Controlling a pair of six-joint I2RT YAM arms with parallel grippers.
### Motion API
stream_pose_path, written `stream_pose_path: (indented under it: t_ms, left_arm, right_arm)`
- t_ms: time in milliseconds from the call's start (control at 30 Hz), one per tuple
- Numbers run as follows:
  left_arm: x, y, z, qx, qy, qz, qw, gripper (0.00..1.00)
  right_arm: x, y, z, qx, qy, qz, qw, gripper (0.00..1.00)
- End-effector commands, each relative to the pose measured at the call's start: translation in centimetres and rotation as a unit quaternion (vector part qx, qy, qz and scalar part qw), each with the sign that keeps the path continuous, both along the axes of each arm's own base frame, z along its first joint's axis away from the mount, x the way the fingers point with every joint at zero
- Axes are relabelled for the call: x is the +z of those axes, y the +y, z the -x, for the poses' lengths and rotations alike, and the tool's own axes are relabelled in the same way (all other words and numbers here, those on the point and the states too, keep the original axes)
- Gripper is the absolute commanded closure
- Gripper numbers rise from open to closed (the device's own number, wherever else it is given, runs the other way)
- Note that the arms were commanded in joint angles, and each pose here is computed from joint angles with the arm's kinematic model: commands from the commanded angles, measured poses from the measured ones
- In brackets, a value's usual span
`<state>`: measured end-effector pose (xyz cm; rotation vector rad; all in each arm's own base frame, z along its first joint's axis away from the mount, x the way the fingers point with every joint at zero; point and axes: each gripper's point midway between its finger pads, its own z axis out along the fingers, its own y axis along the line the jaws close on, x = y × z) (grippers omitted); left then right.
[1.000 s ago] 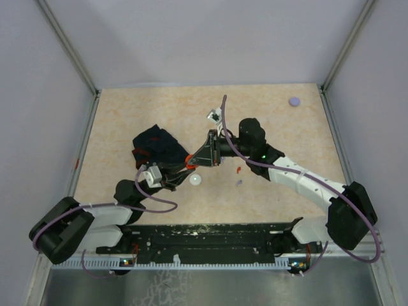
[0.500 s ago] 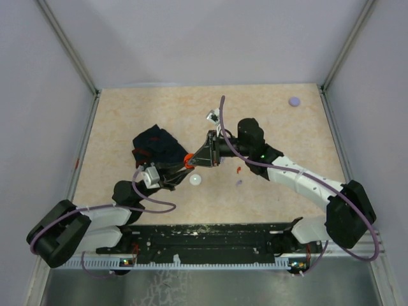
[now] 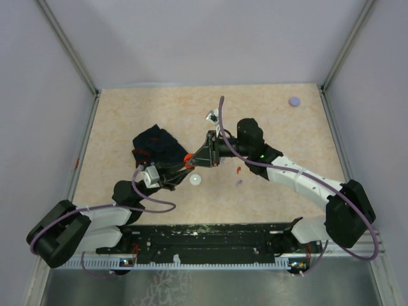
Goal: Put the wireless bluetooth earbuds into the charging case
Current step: Place the earbud in the charging case.
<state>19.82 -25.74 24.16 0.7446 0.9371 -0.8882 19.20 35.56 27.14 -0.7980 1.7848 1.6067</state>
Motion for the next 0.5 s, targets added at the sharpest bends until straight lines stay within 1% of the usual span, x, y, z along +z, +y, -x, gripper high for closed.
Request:
stream_pose_path:
  t_ms: [0,467]
  left_arm:
    - [7.29,2.01,1.98,0.005,-0.114,0.104,0.988,1.0]
    - [7.32,2.79,1.99,0.02,-0.106,0.115,0.987,1.0]
  right_arm:
    - [-0.23,0.29,0.03,0.004,-0.019,0.008,1.0,0.87]
    - [-0.24,-0.54,-0.76,-0.018,-0.021,0.012,1.0,0.87]
